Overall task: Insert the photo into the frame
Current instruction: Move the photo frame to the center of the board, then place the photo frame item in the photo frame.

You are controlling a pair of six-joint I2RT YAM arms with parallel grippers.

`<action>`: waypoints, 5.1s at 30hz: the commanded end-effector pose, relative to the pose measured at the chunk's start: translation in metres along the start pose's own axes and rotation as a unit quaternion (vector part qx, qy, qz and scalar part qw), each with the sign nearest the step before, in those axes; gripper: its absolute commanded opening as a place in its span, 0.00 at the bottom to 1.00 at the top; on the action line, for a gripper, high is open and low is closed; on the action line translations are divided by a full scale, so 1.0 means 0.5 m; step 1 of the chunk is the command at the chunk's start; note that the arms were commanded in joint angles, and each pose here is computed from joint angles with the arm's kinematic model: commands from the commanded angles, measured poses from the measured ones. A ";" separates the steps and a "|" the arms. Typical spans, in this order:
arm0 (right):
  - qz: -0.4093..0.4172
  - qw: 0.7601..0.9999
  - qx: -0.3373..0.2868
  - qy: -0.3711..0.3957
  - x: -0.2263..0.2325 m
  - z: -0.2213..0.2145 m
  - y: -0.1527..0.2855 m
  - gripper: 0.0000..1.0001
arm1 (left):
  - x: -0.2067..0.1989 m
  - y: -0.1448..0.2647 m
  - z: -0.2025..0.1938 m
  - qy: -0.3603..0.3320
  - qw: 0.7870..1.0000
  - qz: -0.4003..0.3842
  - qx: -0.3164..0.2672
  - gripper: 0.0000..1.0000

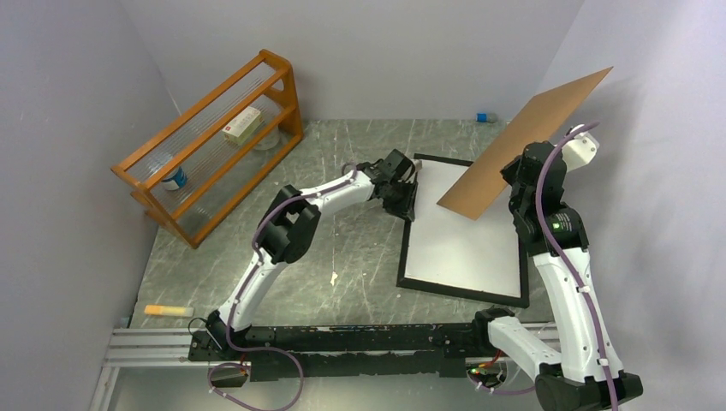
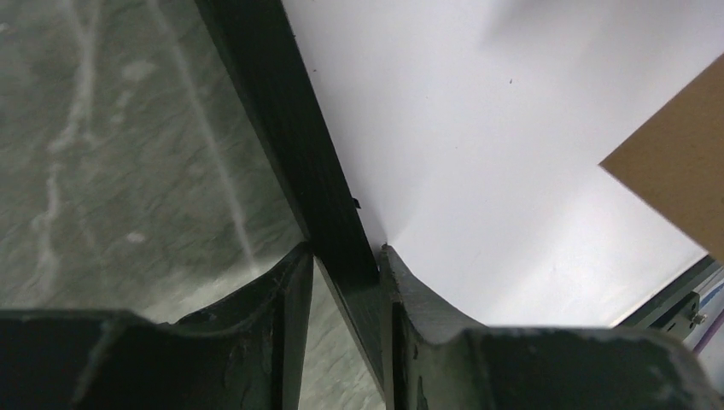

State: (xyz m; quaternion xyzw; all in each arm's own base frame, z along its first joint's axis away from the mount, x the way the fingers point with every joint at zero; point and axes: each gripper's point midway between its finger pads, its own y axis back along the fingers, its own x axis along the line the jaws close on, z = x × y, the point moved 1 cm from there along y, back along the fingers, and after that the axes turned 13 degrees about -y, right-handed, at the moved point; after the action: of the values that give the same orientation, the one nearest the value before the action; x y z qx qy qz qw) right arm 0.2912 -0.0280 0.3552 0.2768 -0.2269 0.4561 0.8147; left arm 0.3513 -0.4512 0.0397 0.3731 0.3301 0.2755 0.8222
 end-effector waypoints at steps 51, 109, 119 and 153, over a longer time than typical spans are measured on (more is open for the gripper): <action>0.301 0.849 0.412 -0.139 0.163 -0.444 0.032 0.00 | 0.383 0.357 -0.207 0.296 0.954 0.011 -0.047 0.57; 0.116 0.872 0.475 -0.005 -0.053 -0.668 -0.030 0.59 | 0.386 0.306 -0.242 0.309 0.951 -0.023 -0.012 0.52; 0.061 0.877 0.473 0.053 -0.089 -0.669 -0.051 0.79 | 0.388 0.307 -0.241 0.308 0.951 -0.022 -0.012 0.52; -0.037 0.897 0.416 0.146 -0.131 -0.591 -0.037 0.73 | 0.388 0.310 -0.242 0.304 0.952 -0.019 -0.014 0.54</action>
State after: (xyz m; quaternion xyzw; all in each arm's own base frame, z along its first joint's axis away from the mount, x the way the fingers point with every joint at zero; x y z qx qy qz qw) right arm 0.3058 0.1210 0.0747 0.5409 0.1397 0.5056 0.6575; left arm 0.3508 -0.1763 0.0381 0.2453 0.5772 0.3644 0.6883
